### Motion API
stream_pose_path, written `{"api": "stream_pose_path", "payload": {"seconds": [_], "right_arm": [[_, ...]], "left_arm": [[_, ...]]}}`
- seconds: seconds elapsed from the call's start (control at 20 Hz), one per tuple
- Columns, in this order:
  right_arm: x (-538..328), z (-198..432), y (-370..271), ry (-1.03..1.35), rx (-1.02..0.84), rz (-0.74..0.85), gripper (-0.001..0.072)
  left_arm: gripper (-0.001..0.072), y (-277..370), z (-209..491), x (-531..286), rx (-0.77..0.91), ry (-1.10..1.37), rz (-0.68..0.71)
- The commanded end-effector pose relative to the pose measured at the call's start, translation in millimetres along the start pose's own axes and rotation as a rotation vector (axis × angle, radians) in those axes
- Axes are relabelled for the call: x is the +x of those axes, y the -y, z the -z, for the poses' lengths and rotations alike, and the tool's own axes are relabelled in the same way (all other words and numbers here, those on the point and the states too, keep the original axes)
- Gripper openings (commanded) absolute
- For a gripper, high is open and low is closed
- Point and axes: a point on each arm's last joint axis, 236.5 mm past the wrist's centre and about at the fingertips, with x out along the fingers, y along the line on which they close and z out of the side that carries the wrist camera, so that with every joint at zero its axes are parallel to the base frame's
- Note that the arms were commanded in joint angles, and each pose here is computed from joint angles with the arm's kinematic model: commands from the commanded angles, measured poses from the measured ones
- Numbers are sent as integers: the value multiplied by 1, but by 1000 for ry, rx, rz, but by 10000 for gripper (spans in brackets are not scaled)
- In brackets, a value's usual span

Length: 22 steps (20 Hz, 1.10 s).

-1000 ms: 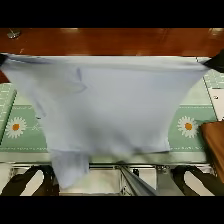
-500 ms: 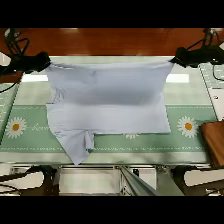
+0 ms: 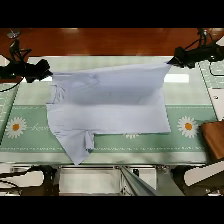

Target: Fold the shirts.

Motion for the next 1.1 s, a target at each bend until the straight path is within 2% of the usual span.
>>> {"api": "stream_pose_path", "payload": {"seconds": [0.0, 0.25, 0.3, 0.35, 0.4, 0.5, 0.6, 0.75, 0.9, 1.05], "right_arm": [[-4, 50, 12, -208, -33, 18, 33], [40, 120, 41, -388, -5, 109, 34], [42, 124, 44, -398, 23, 119, 129], [39, 125, 46, -398, 59, 132, 461], [30, 124, 47, -404, 72, 132, 622], [2, 118, 50, -393, 89, 134, 622], [-34, 117, 65, -369, 96, 190, 621], [-69, 133, 95, -272, 143, 285, 621], [-68, 179, 97, -200, 204, 251, 621], [-51, 231, 80, -178, 224, 172, 621]], "left_arm": [[25, -14, 52, 2, 49, -206, 1], [30, -31, 114, 25, 27, -361, -15], [151, -34, 118, 23, 16, -381, -15], [483, -38, 120, 17, 9, -401, -16], [704, -47, 123, 7, 13, -439, -40], [704, -71, 123, -20, -2, -493, -98], [704, -82, 125, -43, -41, -483, -101], [704, -96, 174, -63, -43, -510, -85], [704, -121, 220, -69, -200, -452, -96], [704, -111, 253, -61, -323, -411, 23]]}}
